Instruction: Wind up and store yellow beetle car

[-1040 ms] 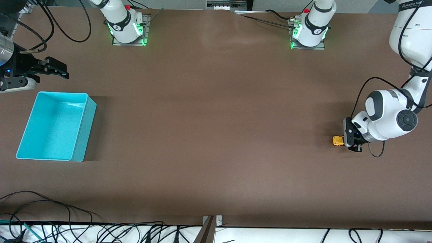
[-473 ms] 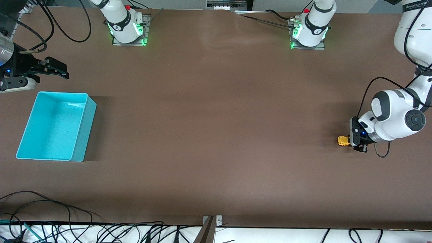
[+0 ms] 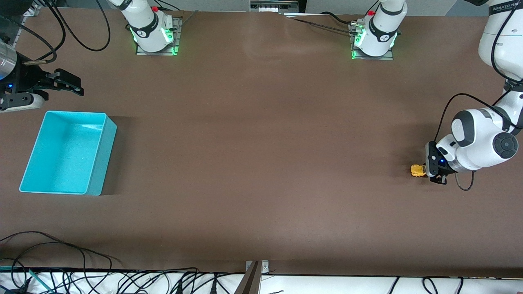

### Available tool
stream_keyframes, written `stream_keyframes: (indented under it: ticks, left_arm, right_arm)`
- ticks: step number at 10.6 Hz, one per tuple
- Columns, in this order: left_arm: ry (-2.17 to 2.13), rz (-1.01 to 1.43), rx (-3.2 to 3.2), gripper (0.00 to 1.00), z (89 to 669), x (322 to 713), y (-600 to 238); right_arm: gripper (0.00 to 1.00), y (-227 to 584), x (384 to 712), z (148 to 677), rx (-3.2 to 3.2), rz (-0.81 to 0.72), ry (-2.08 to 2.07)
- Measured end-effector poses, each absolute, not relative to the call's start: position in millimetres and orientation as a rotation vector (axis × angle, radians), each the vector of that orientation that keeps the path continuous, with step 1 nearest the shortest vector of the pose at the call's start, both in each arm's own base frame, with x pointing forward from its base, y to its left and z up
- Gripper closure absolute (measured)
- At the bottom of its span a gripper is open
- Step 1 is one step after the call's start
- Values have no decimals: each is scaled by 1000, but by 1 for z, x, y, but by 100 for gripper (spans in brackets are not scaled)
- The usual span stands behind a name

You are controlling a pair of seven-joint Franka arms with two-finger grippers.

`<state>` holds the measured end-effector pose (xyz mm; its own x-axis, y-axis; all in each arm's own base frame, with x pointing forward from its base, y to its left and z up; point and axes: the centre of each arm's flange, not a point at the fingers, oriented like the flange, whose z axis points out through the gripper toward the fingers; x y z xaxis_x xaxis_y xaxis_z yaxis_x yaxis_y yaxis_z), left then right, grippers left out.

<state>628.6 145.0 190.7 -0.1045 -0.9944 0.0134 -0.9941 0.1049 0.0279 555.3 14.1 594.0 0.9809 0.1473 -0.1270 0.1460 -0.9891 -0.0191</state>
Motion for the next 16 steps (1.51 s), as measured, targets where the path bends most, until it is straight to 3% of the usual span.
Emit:
stream_keyframes:
  ticks: [2,4,6,7,16]
  left_arm:
    - [-2313,-18,2083,55,191,629,145]
    - [-2300,-25,2069,37,171,625,145]
    - [-2297,-23,2062,9,162,625,144]
    - [-2300,-21,2053,0,166,628,140]
    - [-2148,-133,2105,0,280,655,112]
  right_arm:
    - [0,14,555,594,-3117,201,-231]
    - [0,14,555,594,-3117,202,-231]
    - [0,14,555,593,-3117,202,-231]
    - [0,14,555,593,-3117,202,-231]
    - [0,14,556,593,-3117,203,-230]
